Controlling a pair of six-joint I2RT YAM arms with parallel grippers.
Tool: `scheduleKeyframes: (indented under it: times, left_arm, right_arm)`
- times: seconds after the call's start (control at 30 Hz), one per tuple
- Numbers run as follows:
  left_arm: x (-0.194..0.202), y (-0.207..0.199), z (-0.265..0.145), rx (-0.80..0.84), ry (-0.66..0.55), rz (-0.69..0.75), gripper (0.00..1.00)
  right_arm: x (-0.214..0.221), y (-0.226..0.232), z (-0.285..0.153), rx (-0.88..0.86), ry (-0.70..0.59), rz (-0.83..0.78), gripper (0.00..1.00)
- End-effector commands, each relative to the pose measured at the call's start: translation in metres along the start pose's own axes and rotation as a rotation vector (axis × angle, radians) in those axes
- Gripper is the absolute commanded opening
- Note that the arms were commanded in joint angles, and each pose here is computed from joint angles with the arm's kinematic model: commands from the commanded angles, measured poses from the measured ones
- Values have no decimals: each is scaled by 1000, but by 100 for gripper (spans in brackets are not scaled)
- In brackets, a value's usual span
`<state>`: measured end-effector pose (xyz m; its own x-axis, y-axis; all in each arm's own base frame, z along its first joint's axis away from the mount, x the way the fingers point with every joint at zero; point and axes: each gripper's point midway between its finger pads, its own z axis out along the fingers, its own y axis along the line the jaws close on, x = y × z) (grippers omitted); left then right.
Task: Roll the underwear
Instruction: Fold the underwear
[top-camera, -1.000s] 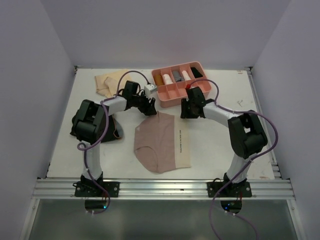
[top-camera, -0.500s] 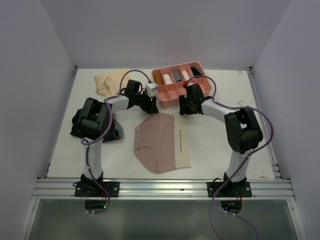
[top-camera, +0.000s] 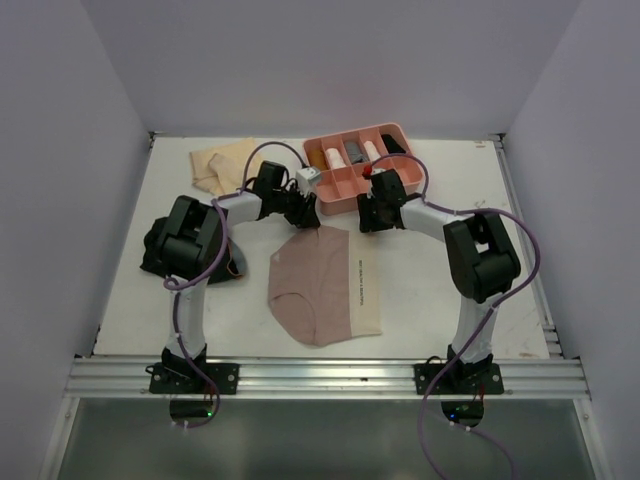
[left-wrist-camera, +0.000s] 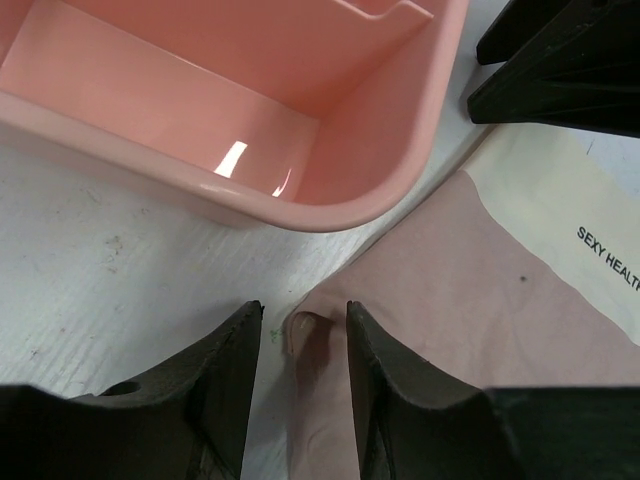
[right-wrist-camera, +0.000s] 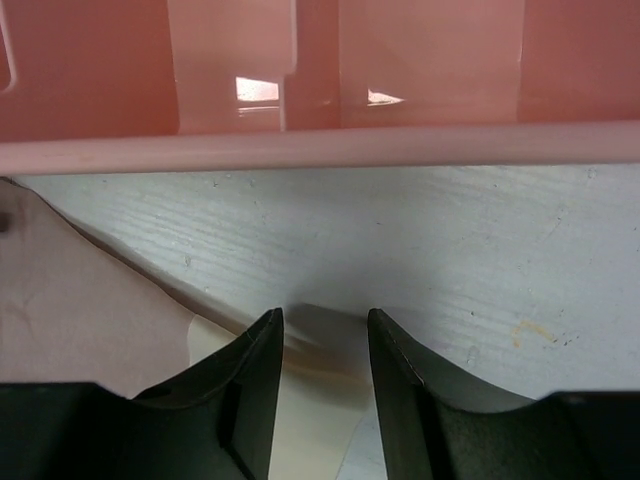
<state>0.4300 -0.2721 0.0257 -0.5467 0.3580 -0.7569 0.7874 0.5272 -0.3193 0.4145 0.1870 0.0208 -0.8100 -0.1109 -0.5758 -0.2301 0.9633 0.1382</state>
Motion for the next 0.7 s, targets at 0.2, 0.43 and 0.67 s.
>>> scheduleKeyframes:
  times: [0.2, 0.43, 0.67]
  left_arm:
    - [12, -4, 6, 15, 15, -37, 40]
    - [15, -4, 7, 14, 23, -42, 39]
    - [17, -4, 6, 13, 29, -42, 39]
  right_arm:
    - [11, -6, -12, 4, 13, -36, 50]
    - [9, -14, -23, -18, 4, 46, 52]
    - [17, -20, -20, -64, 29, 146, 49]
